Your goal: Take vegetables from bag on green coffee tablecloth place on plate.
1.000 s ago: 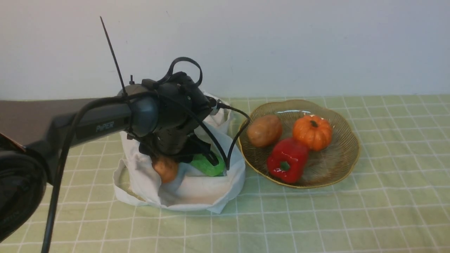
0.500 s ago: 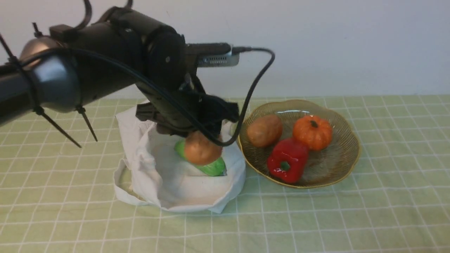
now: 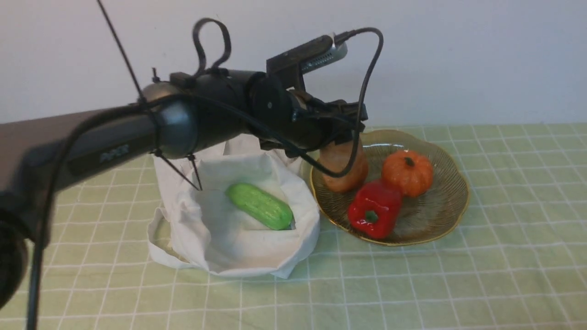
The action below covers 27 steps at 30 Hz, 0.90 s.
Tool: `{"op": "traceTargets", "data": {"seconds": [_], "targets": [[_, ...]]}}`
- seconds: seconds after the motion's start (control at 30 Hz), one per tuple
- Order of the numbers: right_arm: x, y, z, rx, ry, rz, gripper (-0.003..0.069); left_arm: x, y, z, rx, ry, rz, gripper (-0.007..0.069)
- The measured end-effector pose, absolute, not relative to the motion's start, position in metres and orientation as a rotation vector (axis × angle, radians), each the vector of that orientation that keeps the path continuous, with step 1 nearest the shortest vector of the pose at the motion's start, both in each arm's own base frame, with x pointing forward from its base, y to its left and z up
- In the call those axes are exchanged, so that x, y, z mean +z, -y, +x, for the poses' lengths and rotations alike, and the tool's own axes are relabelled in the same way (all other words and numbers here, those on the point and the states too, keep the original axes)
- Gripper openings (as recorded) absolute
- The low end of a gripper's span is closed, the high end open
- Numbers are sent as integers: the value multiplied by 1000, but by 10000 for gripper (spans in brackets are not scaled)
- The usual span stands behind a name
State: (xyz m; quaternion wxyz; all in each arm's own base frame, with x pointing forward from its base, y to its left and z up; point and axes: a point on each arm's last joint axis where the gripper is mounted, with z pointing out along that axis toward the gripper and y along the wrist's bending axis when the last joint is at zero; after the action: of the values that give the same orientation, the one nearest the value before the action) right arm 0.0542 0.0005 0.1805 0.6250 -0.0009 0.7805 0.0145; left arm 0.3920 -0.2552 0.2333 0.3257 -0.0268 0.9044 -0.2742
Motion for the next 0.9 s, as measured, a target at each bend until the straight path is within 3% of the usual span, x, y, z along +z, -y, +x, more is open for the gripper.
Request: {"op": "traceTargets", "data": {"seconds": [0.1, 0.23, 0.37, 0.57, 0.8, 0.9], "targets": [[180, -1, 54, 33, -1791, -2, -15, 221, 259, 398, -704, -2386, -57, 430], [180, -1, 54, 33, -1791, -2, -15, 214, 261, 402, -701, -2400, -60, 549], [180, -1, 54, 33, -1791, -2, -15, 214, 265, 399, -705, -2401, -48, 613], [180, -1, 54, 33, -1791, -2, -15, 226, 270, 387, -686, -2426, 62, 624], [180, -1, 54, 33, -1791, -2, -15, 311, 250, 347, -627, -2462, 341, 487], [180, -1, 54, 33, -1791, -2, -15, 361, 231, 318, -580, -2470, 449, 335]]}}
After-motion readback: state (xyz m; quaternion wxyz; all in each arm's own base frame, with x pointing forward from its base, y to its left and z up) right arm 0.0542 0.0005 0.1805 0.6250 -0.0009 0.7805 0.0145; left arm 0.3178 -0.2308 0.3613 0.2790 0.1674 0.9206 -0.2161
